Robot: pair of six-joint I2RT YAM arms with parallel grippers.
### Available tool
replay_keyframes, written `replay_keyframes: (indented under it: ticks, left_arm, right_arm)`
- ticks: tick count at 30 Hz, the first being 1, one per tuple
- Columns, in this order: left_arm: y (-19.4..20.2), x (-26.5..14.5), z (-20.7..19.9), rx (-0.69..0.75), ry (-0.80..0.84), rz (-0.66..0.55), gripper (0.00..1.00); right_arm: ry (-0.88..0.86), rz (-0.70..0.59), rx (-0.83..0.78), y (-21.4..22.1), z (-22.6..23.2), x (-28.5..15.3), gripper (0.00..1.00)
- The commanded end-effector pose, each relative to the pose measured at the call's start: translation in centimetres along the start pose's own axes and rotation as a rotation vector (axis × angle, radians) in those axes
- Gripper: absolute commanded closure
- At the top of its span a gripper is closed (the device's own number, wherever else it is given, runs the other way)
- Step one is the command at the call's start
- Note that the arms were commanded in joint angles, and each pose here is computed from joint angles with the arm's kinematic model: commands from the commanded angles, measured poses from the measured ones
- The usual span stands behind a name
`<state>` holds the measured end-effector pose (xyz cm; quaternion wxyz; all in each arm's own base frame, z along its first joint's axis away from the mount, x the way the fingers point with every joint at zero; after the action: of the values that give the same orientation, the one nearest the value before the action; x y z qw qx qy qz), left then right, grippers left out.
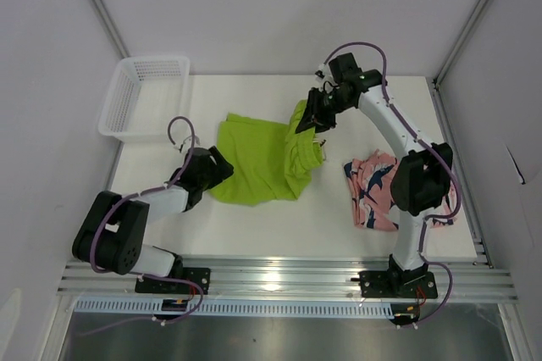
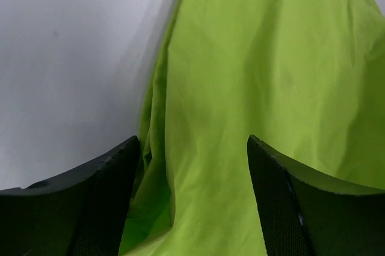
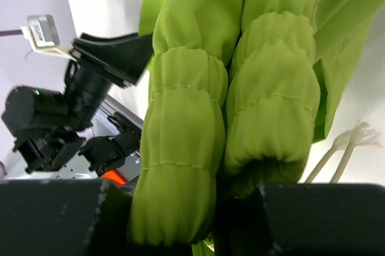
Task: Fold and stack the shorts
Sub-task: Fold the shorts
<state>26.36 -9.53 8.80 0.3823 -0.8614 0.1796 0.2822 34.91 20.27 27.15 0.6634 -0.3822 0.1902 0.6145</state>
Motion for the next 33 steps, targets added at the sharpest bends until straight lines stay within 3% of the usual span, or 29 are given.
replay_keyframes:
  ticks: [1, 10, 27, 33]
  left_arm:
    - [2.1, -0.5, 0.2, 0.054, -0.004, 0.058, 0.26]
    - [4.5, -0.8, 0.3, 0.087, -0.017, 0.097, 0.32]
    - [3.3, -2.5, 0.1, 0.155, -0.058, 0.051, 0.32]
    - [3.3, -2.9, -0.1, 0.156, -0.034, 0.052, 0.32]
  right_arm:
    - [-0.039, -0.057, -0.02, -1.3, 2.8, 0.3, 1.0]
    - [-0.044, -0.049, -0.034, -2.5, 5.7, 4.0, 1.0]
    - [-0.092, -0.026, -0.101, -1.8, 9.4, 2.4, 1.0]
    - [-0.054, 0.02, -0.108, -1.0, 8.9, 4.9, 0.99]
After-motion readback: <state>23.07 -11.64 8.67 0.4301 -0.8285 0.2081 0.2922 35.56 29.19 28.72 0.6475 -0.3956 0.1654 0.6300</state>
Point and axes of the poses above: each gripper's point midway between its finger pads, its own x axis out along the fingers, its own z axis along the line the jaws close on, y = z × x, the point moved 9 cm from there along -x, back along the fingers, and after that the axes turned 6 degrees about -x, right-handed, at the moved point
